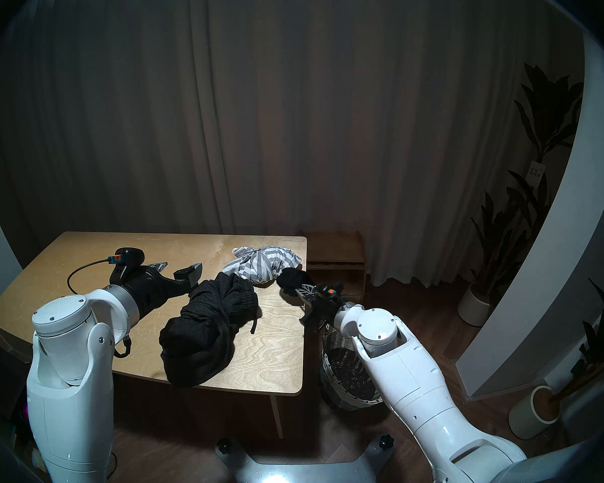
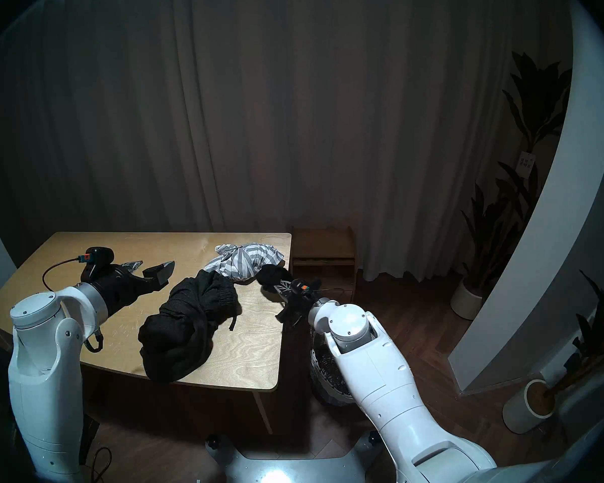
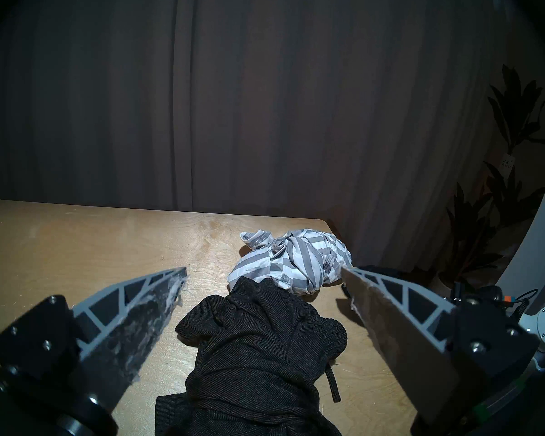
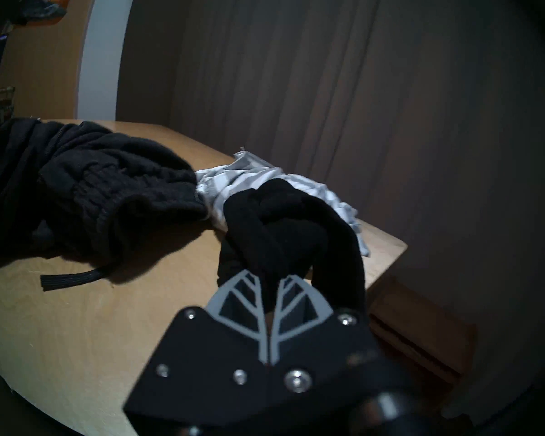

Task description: Toss clothes into the laundry hamper

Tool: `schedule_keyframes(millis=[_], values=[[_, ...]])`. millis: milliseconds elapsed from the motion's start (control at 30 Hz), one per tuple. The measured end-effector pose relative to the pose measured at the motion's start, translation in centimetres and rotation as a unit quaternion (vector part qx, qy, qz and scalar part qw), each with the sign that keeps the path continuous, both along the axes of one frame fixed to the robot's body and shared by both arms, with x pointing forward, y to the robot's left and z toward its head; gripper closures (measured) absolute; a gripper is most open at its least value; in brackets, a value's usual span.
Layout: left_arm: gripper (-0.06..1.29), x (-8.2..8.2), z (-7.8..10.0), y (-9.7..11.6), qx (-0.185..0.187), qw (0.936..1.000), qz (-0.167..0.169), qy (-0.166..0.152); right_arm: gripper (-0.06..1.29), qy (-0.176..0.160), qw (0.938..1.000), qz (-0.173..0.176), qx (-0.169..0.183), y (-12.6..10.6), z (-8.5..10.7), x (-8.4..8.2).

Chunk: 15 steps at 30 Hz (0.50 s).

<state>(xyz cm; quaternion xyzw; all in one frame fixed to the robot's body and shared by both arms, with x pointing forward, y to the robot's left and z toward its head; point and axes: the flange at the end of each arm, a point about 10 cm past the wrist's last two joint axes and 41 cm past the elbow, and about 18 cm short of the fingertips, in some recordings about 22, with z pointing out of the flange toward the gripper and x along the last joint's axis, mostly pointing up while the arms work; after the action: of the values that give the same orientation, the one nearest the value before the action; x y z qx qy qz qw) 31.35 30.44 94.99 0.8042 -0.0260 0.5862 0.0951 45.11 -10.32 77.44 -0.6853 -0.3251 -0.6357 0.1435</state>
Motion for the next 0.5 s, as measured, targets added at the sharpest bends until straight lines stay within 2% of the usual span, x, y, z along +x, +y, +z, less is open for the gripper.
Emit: schedule_keyframes(millis=[100,133,233,300,367,500], values=[[-0.02,0.0,0.0,0.0,0.000,1.0000,0.000,0.000,1.26,-0.019,0.9992,-0.032,0.013,-2.5,1.0,0.4],[-0.02,0.0,0.0,0.0,-0.001,1.0000,0.000,0.000,1.26,-0.027,0.9981,-0.053,0.019,-4.0,1.6,0.6],[-0.02,0.0,0.0,0.0,-0.001,1.0000,0.000,0.000,1.26,-0.038,0.9954,-0.084,0.027,-6.2,2.2,0.6],[-0.02,0.0,0.0,0.0,-0.001,1.0000,-0.001,0.000,1.26,-0.040,0.9916,-0.117,0.035,-8.5,2.5,0.3],[-0.02,0.0,0.0,0.0,-0.001,1.0000,-0.001,0.000,1.26,-0.031,0.9879,-0.147,0.039,-10.3,2.0,0.0],[-0.02,0.0,0.0,0.0,-0.001,1.0000,0.000,0.000,1.26,0.013,0.9767,-0.211,0.039,-13.9,-0.8,-1.3]])
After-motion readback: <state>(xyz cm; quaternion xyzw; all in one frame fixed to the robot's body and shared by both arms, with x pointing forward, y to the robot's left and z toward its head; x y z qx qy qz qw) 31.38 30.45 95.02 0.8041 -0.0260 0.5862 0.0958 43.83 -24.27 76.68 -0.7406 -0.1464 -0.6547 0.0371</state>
